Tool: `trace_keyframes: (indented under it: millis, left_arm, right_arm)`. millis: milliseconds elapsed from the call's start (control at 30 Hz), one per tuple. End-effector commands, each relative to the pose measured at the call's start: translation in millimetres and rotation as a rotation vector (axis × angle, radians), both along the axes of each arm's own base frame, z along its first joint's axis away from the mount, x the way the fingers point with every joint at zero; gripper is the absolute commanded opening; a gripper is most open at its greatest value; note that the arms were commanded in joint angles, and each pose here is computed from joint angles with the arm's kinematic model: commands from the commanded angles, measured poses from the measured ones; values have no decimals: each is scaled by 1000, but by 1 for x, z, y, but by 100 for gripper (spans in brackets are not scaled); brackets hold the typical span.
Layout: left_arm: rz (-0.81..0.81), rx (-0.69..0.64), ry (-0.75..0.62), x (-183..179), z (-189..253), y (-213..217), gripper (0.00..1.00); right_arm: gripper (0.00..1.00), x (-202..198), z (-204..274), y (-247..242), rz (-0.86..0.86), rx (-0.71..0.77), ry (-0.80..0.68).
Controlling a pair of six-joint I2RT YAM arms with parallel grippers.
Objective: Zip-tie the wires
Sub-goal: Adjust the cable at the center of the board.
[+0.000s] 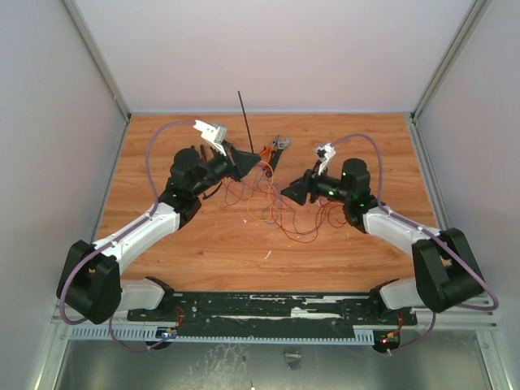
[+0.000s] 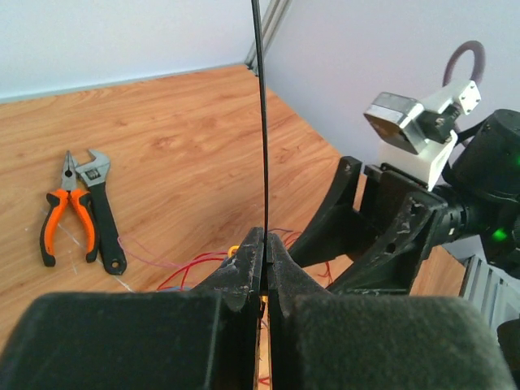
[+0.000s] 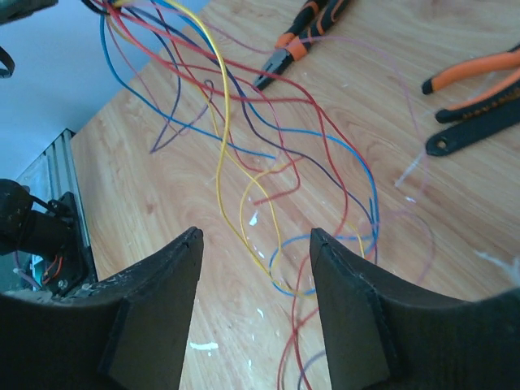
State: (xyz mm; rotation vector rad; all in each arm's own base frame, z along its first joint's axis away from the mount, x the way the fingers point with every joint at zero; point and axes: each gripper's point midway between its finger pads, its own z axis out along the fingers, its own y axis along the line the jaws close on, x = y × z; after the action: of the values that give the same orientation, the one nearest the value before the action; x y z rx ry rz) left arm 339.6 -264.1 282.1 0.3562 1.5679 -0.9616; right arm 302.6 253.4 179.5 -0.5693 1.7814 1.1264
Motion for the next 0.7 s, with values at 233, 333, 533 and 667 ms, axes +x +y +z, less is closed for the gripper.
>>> trace_keyframes:
  millis: [233,333,533,667]
  left_arm:
    - [1,-29,-70,1,30,2,0]
    - [0,-27,-68,1,29,1,0]
    - [4,-22,-73,2,31,2,0]
    - [8,-21,-74,3,31,3,0]
  right_arm:
    - [57,14,23,58,80,73,-44]
    - [52,17,17,66,79,74,-22]
    - [24,20,15,72,67,53,-15]
    - [0,18,2,62,37,-8,-12]
